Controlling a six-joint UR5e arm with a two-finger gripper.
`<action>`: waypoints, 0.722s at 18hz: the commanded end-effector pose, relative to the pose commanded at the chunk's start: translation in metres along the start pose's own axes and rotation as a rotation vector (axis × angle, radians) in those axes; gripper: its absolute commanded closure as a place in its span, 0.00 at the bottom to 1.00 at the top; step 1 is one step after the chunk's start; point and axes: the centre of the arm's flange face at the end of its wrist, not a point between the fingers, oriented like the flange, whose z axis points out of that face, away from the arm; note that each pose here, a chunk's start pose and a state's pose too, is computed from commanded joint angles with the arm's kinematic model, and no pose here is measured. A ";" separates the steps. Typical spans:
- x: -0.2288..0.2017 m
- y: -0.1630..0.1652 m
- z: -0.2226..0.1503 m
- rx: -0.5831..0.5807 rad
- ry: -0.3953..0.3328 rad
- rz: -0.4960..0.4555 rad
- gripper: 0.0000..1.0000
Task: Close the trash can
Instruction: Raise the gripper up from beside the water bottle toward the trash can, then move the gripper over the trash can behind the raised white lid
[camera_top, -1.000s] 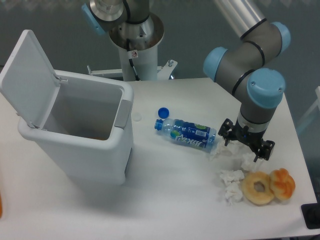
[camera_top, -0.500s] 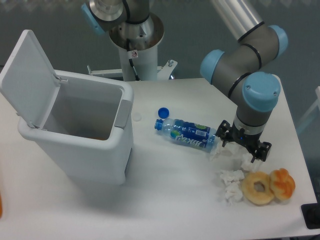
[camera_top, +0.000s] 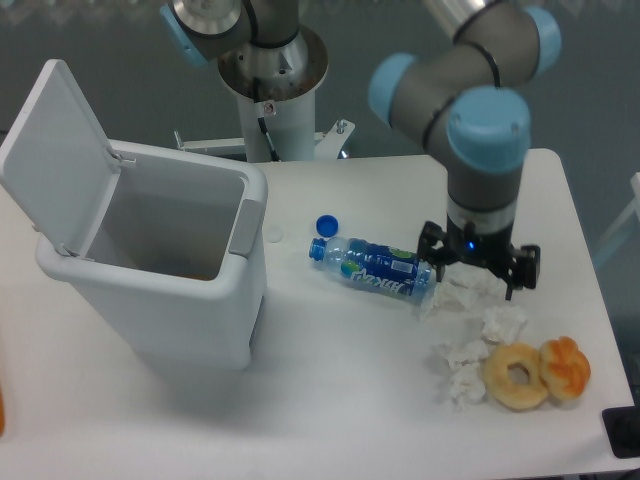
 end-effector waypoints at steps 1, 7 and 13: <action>0.005 -0.001 -0.015 0.018 -0.002 -0.046 0.00; 0.080 -0.026 -0.136 0.272 0.084 -0.434 0.00; 0.136 -0.031 -0.197 0.372 0.168 -0.543 0.00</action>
